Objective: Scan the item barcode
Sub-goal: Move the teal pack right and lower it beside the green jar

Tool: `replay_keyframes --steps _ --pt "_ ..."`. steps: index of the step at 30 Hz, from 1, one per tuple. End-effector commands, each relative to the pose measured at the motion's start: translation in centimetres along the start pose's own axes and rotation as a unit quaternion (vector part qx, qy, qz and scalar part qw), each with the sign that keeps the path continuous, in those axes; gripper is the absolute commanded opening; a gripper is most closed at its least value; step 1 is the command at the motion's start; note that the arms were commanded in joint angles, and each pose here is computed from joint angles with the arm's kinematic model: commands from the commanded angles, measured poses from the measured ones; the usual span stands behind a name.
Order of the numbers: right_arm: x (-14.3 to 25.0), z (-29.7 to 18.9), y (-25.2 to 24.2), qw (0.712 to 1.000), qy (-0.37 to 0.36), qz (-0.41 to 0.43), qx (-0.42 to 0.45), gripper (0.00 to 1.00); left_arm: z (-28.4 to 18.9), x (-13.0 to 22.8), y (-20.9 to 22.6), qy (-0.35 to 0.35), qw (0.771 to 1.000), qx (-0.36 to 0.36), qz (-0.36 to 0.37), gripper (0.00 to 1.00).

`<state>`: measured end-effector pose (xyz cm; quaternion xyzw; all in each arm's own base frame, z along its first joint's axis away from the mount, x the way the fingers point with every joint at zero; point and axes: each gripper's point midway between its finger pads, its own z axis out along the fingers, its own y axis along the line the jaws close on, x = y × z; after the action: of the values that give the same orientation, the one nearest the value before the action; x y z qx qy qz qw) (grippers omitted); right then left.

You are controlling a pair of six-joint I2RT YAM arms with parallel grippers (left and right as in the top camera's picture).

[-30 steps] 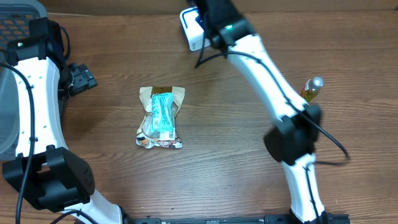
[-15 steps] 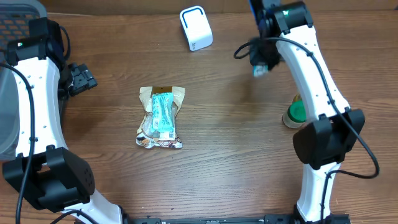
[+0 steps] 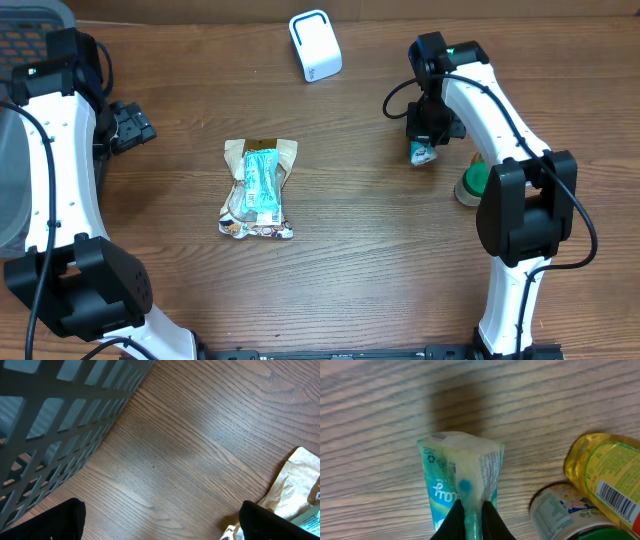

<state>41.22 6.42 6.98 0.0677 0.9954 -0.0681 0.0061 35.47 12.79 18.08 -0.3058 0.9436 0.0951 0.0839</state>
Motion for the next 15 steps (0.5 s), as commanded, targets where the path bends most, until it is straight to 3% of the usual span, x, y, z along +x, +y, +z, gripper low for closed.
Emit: replay_keyframes --steps 1,8,15 --pt "0.02 0.06 -0.77 1.000 -0.005 0.007 0.017 0.08 -0.09 -0.47 0.03 -0.006 1.000 -0.005 0.009 0.99" --pt "0.66 0.10 -0.97 1.000 0.008 0.005 0.022 0.09 -0.08 -0.51 0.11 -0.006 1.000 -0.005 0.008 1.00" --pt "0.66 0.10 -1.02 1.000 0.008 0.005 0.022 0.23 -0.07 -0.49 0.08 -0.006 1.000 -0.005 0.008 0.99"
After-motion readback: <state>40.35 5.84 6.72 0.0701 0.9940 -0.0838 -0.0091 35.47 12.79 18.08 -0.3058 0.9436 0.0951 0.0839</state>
